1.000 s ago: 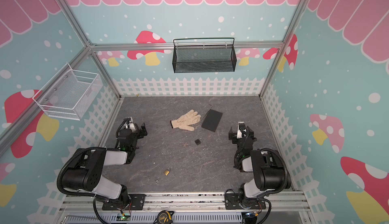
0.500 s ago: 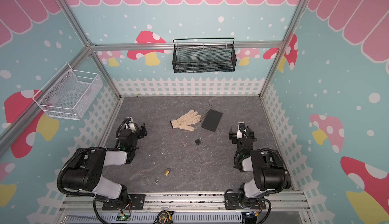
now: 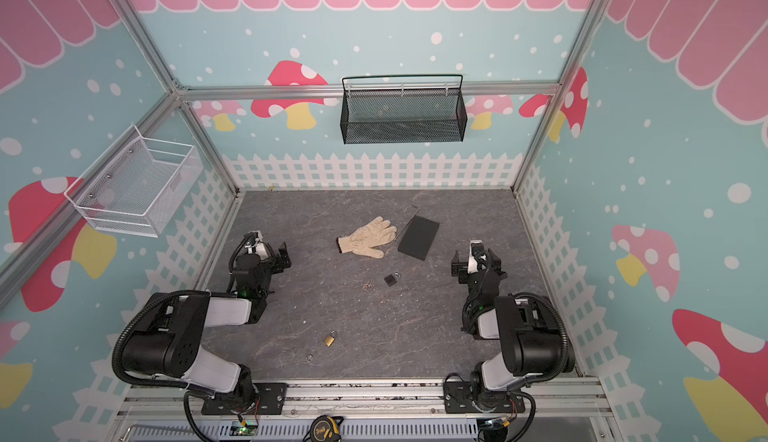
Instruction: Unlock with the key
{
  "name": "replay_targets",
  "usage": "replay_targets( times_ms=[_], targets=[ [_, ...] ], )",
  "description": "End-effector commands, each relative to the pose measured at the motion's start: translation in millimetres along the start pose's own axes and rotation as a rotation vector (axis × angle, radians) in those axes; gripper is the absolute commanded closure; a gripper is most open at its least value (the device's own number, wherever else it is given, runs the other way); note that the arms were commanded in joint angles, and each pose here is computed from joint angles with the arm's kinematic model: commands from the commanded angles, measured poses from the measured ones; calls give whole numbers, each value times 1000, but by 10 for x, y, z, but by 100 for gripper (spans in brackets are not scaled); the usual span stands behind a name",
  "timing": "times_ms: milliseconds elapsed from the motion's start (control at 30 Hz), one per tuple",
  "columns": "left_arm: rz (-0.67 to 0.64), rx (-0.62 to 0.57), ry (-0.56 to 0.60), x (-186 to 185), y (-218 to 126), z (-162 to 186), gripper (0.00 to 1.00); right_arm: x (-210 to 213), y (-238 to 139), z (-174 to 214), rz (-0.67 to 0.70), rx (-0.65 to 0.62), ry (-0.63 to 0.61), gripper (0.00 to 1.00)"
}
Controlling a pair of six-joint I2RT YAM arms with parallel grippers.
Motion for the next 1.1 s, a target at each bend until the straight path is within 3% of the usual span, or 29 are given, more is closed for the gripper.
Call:
replay_targets(
  times_ms=[0,433,600,767,867,933,1067],
  targets=[
    [24,-41,20,1,-74,-132,0,-17,-28,-118,2,-56,-11,2],
    [38,-84,-59,54,-410,-473,0,-87,-140,-399,35,-39,72,2],
    [25,-107,-168,95,-536,-598,0,-55,-142,-524,-14,8,175,2],
    [-75,-71,-344,212,-610,-682,0,-112,-121,-573,55,116,380,2],
    [-134,-69,-472,292,-680,-655,0,-128,-210,-533,74,111,490,2],
    [-108,-93,-530,309,-707,-639,0,-128,-277,-508,70,102,529,2],
    [-105,0,-582,336,-703,-660,0,-81,-271,-554,27,168,536,2]
  ],
)
Point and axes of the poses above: each gripper's point midway between its finger pads, its own y axis out along the fingers, its own x axis along the line the jaws close on, z = x × y, the point moved 8 cm from there along -y, back along the fingers, and after that the axes turned 3 degrees about y, right-handed, at the moved point
